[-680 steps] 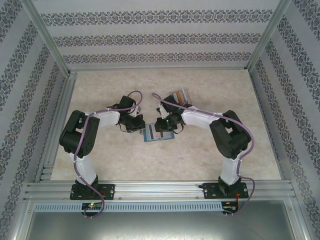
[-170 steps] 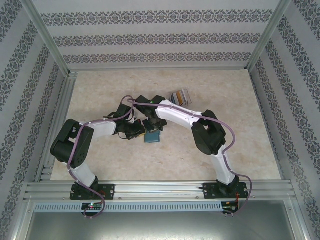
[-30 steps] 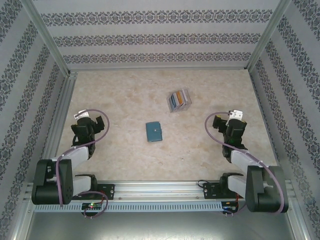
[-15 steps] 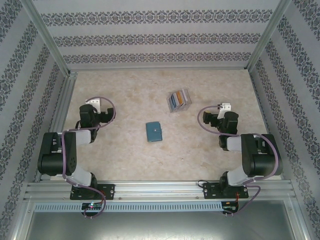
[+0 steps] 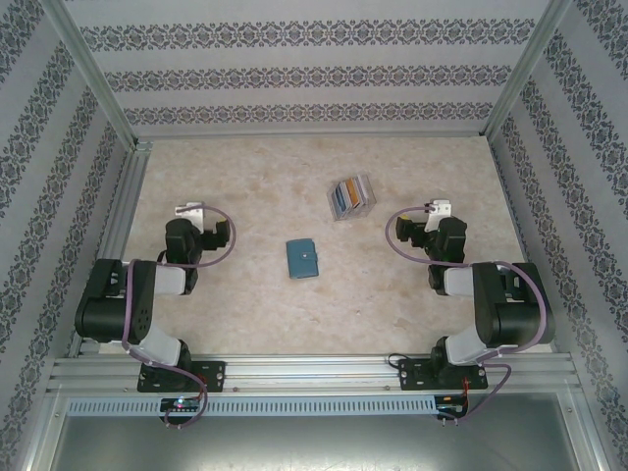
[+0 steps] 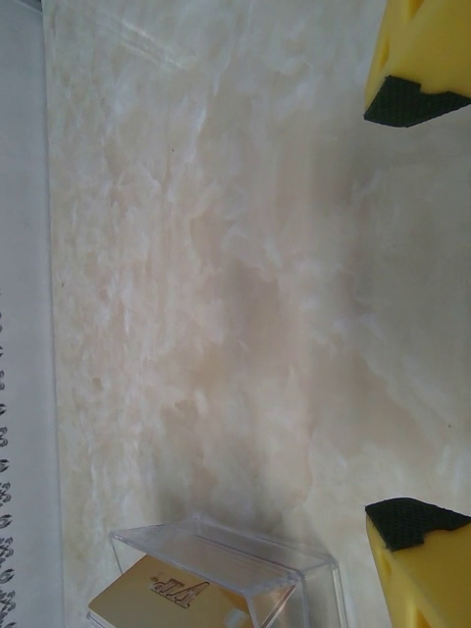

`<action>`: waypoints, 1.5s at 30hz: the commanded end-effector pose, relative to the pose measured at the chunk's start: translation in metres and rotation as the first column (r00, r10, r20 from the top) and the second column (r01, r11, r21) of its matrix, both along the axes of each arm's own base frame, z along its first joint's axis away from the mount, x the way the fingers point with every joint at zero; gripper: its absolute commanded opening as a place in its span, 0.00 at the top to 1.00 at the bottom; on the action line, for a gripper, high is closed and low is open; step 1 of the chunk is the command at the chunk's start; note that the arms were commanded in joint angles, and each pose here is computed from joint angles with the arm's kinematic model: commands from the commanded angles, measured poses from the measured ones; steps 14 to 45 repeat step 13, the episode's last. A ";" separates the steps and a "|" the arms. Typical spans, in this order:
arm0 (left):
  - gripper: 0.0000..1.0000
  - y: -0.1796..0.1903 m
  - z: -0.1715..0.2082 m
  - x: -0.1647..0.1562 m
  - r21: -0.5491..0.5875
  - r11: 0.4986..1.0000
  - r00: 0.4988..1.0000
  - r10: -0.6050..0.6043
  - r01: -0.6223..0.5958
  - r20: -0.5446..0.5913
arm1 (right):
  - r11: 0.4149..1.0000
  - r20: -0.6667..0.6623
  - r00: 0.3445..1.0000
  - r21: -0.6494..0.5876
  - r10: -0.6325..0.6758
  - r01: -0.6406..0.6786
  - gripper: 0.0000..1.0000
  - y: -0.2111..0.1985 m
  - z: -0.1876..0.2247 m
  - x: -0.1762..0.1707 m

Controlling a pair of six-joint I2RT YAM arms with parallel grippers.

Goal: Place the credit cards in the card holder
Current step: Reset both arms

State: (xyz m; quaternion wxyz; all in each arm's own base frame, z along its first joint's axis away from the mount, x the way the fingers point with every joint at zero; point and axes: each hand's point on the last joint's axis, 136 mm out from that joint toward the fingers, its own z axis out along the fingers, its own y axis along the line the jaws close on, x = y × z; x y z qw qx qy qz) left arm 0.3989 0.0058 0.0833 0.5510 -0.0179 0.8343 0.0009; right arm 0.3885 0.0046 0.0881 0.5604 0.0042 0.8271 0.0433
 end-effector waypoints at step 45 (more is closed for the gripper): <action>0.01 0.002 0.000 0.001 0.029 1.000 1.000 0.002 -0.002 -0.008 | 1.000 0.060 0.998 -0.018 0.021 -0.020 0.02 0.004 0.018 0.009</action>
